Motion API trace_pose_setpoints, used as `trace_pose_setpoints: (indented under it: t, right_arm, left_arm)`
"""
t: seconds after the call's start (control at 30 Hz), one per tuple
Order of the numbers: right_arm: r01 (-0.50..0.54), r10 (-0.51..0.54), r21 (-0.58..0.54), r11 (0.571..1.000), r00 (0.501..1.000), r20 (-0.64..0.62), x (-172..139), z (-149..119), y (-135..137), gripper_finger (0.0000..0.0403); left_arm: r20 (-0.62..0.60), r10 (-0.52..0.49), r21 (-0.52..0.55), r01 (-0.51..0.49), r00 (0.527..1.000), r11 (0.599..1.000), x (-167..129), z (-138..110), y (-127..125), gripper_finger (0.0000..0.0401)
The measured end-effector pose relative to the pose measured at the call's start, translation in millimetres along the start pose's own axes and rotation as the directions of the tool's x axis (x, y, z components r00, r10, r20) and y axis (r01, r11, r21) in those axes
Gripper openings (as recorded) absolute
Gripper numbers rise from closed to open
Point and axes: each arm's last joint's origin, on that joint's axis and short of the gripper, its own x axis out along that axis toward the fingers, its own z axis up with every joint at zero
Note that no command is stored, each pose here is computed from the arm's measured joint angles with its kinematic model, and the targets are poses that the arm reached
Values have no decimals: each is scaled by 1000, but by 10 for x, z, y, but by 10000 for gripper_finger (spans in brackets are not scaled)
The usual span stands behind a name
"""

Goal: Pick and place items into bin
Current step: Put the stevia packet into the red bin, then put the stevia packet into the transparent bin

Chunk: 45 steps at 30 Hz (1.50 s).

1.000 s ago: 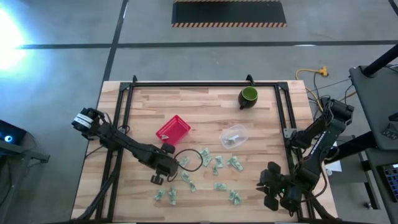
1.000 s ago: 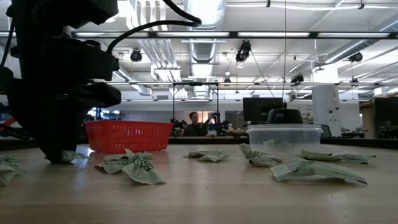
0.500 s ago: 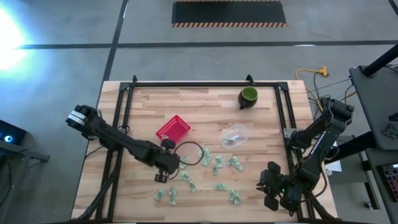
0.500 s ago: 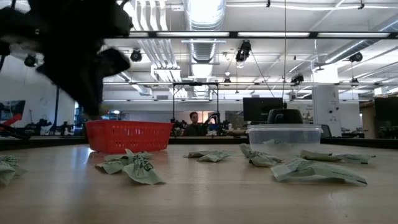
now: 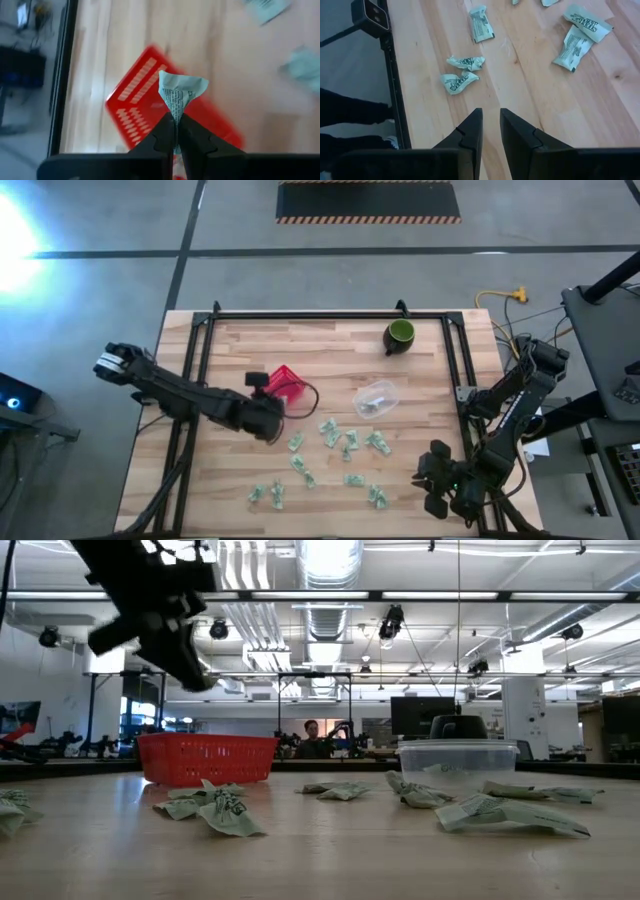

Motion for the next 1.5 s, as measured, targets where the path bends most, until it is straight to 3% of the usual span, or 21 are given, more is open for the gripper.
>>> trace_pose_setpoints:
  t: [0.33, 0.67, 0.87, 1.03, 1.23, 1.5]
  right_arm:
    - [-5, 4, 34, 999, 1000, 22, 1, 8, 9, 59]
    - [-2, 1, 30, 1000, 999, 33, 1, 11, 9, 58]
    - [23, -20, -35, 999, 996, 85, 22, 65, -6, 59]
    - [61, -55, -59, 996, 993, 102, 97, 199, -51, 61]
    - [145, -136, -70, 987, 984, 113, 267, 381, -138, 78]
    - [215, -215, -12, 976, 976, 49, 484, 563, -285, 131]
  left_arm:
    - [-155, 58, -19, -61, 986, 998, 331, -64, 154, 35]
    - [-180, 68, -36, -76, 981, 996, 387, -64, 225, 99]
    - [-175, -72, -71, 61, 982, 996, 224, 58, 275, 111]
    - [-65, -168, -120, 159, 984, 980, -47, 210, 342, 111]
    - [71, -213, -154, 221, 975, 963, -403, 269, 398, 111]
    - [162, -254, -260, 289, 954, 921, -669, 132, 389, 111]
